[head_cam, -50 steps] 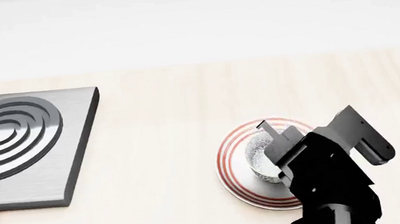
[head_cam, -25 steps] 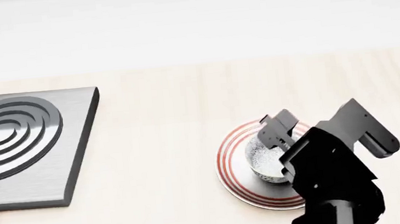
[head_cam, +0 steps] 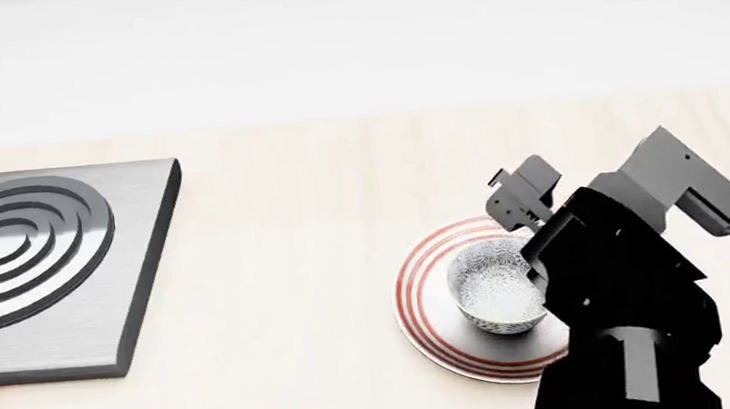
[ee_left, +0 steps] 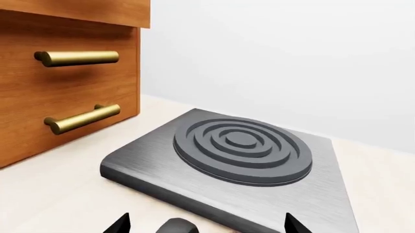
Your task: Pick the akita bowl between the plate and the ramekin and place it on the plate.
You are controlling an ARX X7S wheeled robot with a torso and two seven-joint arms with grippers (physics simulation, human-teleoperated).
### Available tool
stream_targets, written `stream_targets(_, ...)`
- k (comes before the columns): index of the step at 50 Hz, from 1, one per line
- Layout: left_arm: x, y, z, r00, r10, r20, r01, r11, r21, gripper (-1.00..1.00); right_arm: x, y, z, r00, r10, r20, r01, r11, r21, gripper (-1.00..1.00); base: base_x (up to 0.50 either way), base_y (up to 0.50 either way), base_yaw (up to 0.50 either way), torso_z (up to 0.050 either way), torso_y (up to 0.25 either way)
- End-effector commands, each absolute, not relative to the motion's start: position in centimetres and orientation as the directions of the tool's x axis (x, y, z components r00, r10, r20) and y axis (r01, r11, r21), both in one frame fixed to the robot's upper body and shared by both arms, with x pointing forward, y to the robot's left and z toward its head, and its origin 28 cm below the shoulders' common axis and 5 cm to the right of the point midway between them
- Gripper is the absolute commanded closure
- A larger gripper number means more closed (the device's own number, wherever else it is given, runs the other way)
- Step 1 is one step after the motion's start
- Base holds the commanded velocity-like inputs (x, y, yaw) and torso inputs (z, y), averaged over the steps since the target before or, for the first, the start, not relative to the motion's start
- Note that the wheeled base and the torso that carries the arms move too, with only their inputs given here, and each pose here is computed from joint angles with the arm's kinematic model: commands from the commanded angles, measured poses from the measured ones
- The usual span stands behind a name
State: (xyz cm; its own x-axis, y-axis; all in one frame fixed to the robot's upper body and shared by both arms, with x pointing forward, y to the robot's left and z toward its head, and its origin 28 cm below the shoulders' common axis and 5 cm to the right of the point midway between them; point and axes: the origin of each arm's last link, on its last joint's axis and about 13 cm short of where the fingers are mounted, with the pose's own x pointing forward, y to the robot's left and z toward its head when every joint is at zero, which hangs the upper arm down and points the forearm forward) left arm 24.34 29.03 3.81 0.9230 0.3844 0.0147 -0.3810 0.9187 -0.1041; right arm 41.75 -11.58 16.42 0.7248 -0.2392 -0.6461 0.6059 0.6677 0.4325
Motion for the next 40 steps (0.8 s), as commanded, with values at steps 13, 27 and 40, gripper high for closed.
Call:
stream_targets(13, 24.3, 29.1, 3.8, 0.923, 0.385, 0.017, -0.382, 0.919, -0.1, -1.0, 41.2, -11.9, 20.6, 0.827, -0.283, -0.486, 0.51, 0.742, 0.435, -1.0, 0.0, 0.0, 0.0, 0.0, 0.0)
stream_targets(27, 24.3, 29.0, 3.8, 0.923, 0.385, 0.018, -0.381, 0.919, -0.098, -1.0, 36.8, -11.1, 21.0, 0.919, -0.228, -0.322, 0.361, 0.815, 0.453, -1.0, 0.0, 0.0, 0.0, 0.0, 0.0)
stream_targets(40, 24.3, 29.0, 3.8, 0.923, 0.385, 0.02, -0.382, 0.919, -0.097, -1.0, 34.1, -10.5, 20.3, 0.945, -0.207, -0.251, 0.301, 0.852, 0.429, -1.0, 0.0, 0.0, 0.0, 0.0, 0.0)
